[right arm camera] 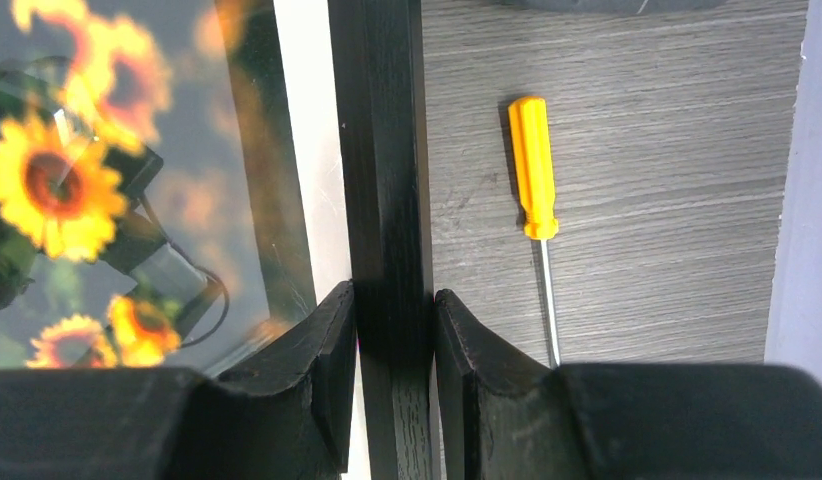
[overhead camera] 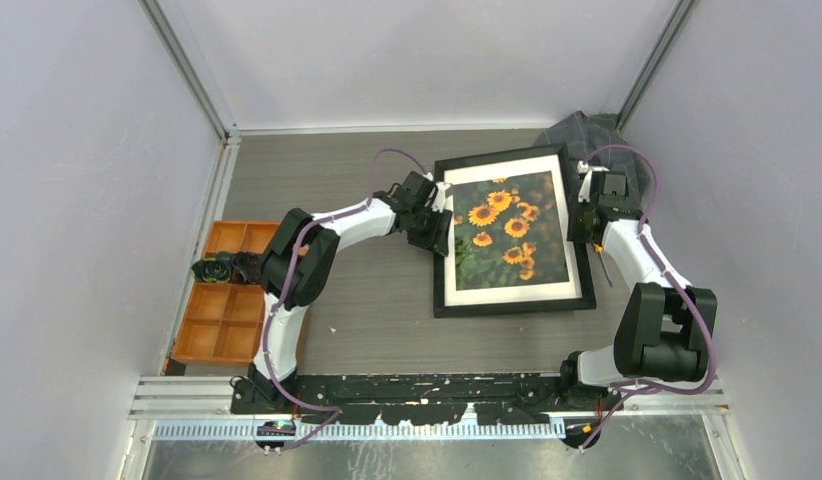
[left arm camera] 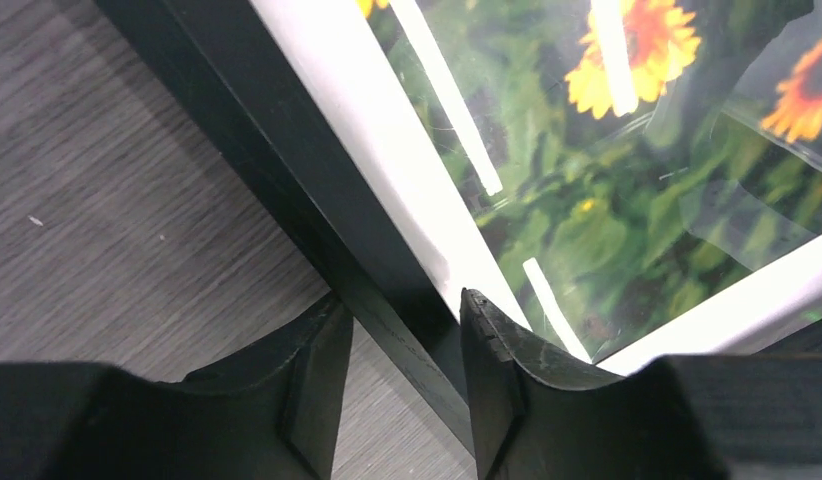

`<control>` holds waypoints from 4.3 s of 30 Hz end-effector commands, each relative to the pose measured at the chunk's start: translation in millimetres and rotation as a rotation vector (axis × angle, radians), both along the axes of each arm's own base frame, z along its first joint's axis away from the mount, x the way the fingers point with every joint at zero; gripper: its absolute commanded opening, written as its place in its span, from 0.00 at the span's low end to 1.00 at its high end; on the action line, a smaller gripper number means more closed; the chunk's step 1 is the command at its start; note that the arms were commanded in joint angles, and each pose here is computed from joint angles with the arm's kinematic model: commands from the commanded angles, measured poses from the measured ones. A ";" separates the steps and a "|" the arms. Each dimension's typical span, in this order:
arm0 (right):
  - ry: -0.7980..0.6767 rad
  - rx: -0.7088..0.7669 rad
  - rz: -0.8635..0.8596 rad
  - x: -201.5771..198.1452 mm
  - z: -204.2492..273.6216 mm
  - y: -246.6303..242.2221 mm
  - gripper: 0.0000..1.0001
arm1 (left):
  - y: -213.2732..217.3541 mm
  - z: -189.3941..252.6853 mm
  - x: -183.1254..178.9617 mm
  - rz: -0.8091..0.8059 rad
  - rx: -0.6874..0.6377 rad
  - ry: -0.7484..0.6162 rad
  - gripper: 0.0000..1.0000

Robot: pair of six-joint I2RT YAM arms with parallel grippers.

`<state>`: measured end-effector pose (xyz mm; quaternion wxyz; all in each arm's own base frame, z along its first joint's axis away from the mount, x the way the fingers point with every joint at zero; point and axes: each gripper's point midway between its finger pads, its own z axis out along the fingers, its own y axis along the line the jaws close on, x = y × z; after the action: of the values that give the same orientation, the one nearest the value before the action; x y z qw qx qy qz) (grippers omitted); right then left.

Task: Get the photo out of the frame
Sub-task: Pick up the photo frame item from the photo frame, then place the photo frame item at the center of the board.

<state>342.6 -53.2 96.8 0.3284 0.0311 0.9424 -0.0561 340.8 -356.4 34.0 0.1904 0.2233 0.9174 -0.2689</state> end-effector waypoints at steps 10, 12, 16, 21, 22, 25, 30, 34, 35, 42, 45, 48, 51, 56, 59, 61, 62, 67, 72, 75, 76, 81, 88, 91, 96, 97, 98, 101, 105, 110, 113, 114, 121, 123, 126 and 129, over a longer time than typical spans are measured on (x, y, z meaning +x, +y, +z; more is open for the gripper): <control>-0.204 0.081 0.057 8.9 66.1 21.5 0.01 | 8.1 -68.1 -18.5 -0.045 0.169 0.087 0.56; -0.194 0.107 0.069 5.6 65.3 26.9 0.01 | 9.6 -72.8 -21.2 -0.049 0.187 0.095 0.55; -0.198 0.119 0.077 1.8 67.2 30.2 0.01 | 16.5 -83.2 -25.0 -0.045 0.225 0.099 0.43; -0.160 0.121 0.080 -2.0 57.9 30.3 0.01 | 21.3 -94.9 -31.5 -0.045 0.240 0.124 0.31; -0.145 0.118 0.077 -2.7 54.2 29.6 0.02 | 19.9 -95.7 -32.7 -0.046 0.233 0.132 0.27; -0.100 0.084 0.045 -2.1 41.8 20.4 0.06 | 16.2 -97.6 -34.1 -0.046 0.218 0.148 0.17; -0.042 0.006 -0.018 9.2 22.1 0.3 0.08 | 13.5 -94.5 -34.8 -0.049 0.200 0.154 0.15; -0.038 -0.008 -0.048 23.6 16.6 -3.6 0.08 | 6.8 -84.9 -31.2 -0.052 0.169 0.142 0.14; -0.042 -0.015 -0.050 28.0 16.8 -3.9 0.08 | 5.0 -81.9 -29.7 -0.054 0.161 0.139 0.14; -0.094 -0.143 -0.008 43.5 23.9 4.1 0.04 | -4.8 -60.9 -23.5 -0.065 0.082 0.129 0.03; -0.167 -0.170 0.041 46.7 39.2 17.9 0.01 | -7.6 -50.9 -25.3 -0.063 0.035 0.141 0.00; -0.232 -0.161 0.071 46.8 52.4 27.6 0.01 | -9.8 -36.6 -22.0 -0.043 -0.026 0.128 0.00; -0.292 -0.144 0.120 44.5 57.2 35.3 0.01 | -12.4 -15.2 -15.2 -0.038 -0.080 0.088 0.00; -0.346 -0.127 0.178 34.9 53.4 43.8 0.01 | -12.0 17.6 -2.6 -0.036 -0.137 0.021 0.00; -0.347 -0.128 0.180 31.8 56.1 43.7 0.01 | -11.5 32.7 -1.3 -0.040 -0.160 -0.013 0.00; -0.337 -0.112 0.153 33.0 56.2 40.0 0.04 | -11.8 42.1 -2.0 -0.043 -0.180 -0.031 0.00; -0.329 -0.082 0.138 33.0 56.2 38.9 0.04 | -12.6 46.5 -3.0 -0.046 -0.191 -0.037 0.00; -0.242 0.104 0.083 35.1 42.7 34.1 0.09 | -16.3 77.3 -6.9 -0.062 -0.259 -0.068 0.00; -0.179 0.162 0.110 35.9 30.0 42.2 0.13 | -20.4 96.2 -9.2 -0.076 -0.301 -0.080 0.00; -0.147 0.175 0.105 38.3 21.3 42.9 0.14 | -20.9 91.0 -10.8 -0.075 -0.301 -0.066 0.00; -0.137 0.173 0.101 39.3 19.2 42.1 0.14 | -20.8 88.8 -11.2 -0.074 -0.301 -0.063 0.00; -0.155 0.119 0.079 47.1 21.4 32.0 0.11 | -21.9 83.8 -10.1 -0.078 -0.300 -0.060 0.00; -0.201 0.113 0.117 65.9 29.8 44.4 0.04 | -15.6 83.5 -1.1 -0.107 -0.250 -0.120 0.00; -0.216 0.116 0.155 68.5 37.8 62.9 0.03 | 2.5 97.8 12.1 -0.090 -0.243 -0.171 0.00; -0.243 0.175 0.199 67.1 54.7 101.7 0.03 | 42.8 100.9 20.2 -0.106 -0.176 -0.195 0.00; -0.247 0.204 0.219 65.0 59.3 114.2 0.03 | 56.2 98.1 20.0 -0.114 -0.150 -0.200 0.00; -0.254 0.217 0.224 64.6 63.0 119.2 0.03 | 65.1 96.3 20.7 -0.107 -0.138 -0.198 0.00; -0.262 0.250 0.260 61.6 67.0 141.0 0.03 | 92.9 88.2 17.6 -0.096 -0.094 -0.189 0.00; -0.245 0.291 0.312 56.4 59.8 173.8 0.04 | 127.4 77.1 10.4 -0.082 -0.026 -0.155 0.00; -0.206 0.311 0.347 59.1 43.0 207.4 0.04 | 167.8 61.7 12.1 -0.035 0.047 -0.125 0.00; -0.166 0.348 0.333 65.5 33.9 222.3 0.02 | 186.6 57.5 17.9 0.005 0.060 -0.120 0.00; -0.156 0.357 0.329 67.4 30.8 226.2 0.02 | 191.2 58.4 20.2 0.018 0.060 -0.124 0.00; -0.065 0.382 0.278 53.8 1.2 255.2 0.06 | 216.0 73.1 30.9 0.050 0.130 -0.201 0.10; -0.053 0.385 0.274 48.0 -0.7 259.9 0.05 | 218.3 75.0 30.5 0.047 0.141 -0.217 0.13; -0.039 0.423 0.268 39.0 0.2 265.8 0.05 | 222.9 71.6 30.2 0.051 0.165 -0.216 0.14; -0.017 0.471 0.293 31.4 -2.0 277.4 0.05 | 229.8 63.8 31.9 0.065 0.207 -0.209 0.14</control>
<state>364.3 200.3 59.7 0.2875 -0.0460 0.9447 0.1507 371.3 -137.8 94.6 0.2600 0.2312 0.9214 -0.1729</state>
